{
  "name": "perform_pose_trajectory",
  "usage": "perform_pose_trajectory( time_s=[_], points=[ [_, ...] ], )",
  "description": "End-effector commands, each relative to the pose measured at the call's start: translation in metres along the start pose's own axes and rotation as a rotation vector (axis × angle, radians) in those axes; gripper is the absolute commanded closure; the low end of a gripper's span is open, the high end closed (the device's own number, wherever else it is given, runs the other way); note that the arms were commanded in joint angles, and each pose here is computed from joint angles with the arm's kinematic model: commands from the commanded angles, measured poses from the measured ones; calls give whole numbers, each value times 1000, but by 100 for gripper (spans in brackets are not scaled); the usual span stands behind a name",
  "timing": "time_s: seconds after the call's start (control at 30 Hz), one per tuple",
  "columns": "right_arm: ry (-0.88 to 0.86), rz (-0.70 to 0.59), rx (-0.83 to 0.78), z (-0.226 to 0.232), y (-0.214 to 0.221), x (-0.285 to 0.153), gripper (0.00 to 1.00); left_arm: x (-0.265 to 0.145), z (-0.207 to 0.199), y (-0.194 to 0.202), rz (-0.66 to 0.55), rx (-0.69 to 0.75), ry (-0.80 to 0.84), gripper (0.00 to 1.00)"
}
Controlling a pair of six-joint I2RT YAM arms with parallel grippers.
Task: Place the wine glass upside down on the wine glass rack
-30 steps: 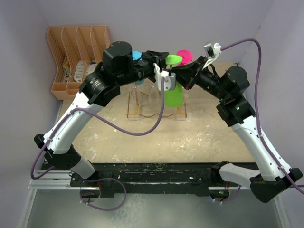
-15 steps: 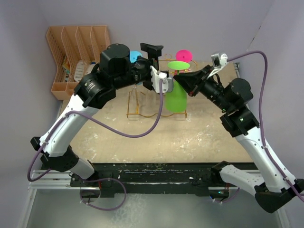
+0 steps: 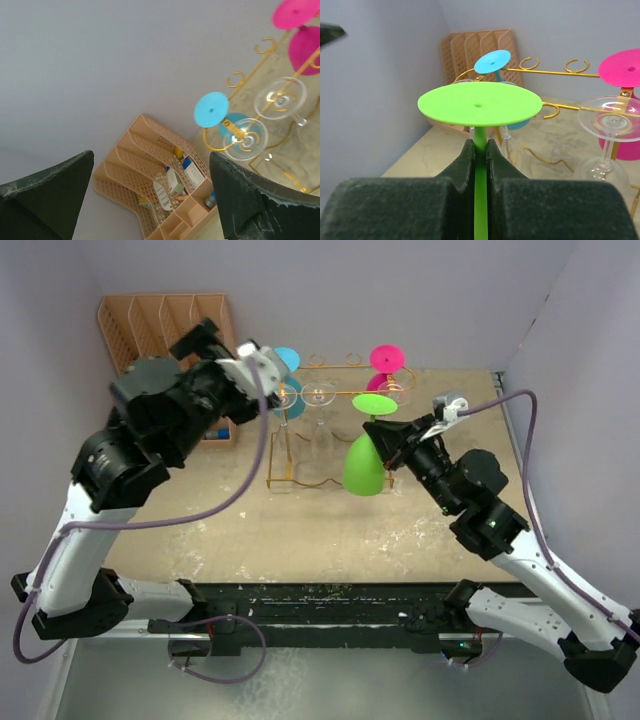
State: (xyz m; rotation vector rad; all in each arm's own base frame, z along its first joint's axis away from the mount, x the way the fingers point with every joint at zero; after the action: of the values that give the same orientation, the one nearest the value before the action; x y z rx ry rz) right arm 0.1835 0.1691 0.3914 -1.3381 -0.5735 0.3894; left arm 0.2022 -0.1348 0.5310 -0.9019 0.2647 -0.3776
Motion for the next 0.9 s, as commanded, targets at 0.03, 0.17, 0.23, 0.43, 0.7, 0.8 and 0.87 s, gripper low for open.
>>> perform_pose_trajectory(
  time_s=[0.03,0.17,0.23,0.43,0.7,0.8,0.87],
  points=[
    [217,-4,-171,8,19,29,100,-34,45,-8,-60,-324,-224,1],
    [368,-13,-271,19,32,38,100,-48,63,-15,-85,-443,-324,1],
    [438,-7,-303,20,37,40,100,-57,68,-21,-113,-472,-323,1],
    [529,-19,-355,14,43,38,100,-75,77,-30,-151,-516,-305,1],
    [489,-31,-364,19,51,48,100,-75,80,-24,-100,-540,-335,1],
    [477,-44,-331,18,49,55,100,-75,81,-21,-80,-542,-345,1],
    [466,-44,-311,14,47,60,100,-77,81,-20,-75,-542,-345,1]
  ],
)
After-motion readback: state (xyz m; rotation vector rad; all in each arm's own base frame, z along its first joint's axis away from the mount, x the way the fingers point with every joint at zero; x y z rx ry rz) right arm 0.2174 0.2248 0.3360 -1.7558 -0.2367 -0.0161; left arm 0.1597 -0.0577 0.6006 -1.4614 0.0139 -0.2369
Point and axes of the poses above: each gripper's point midway between its finger pads, its own x axis out along the fingers, its own z axis along the line the jaws close on, y = z × x, the point moved 9 cm from there along -x, back along the fingers, and after that the axes turned 11 degrees about -x, right-handed, at the moved point
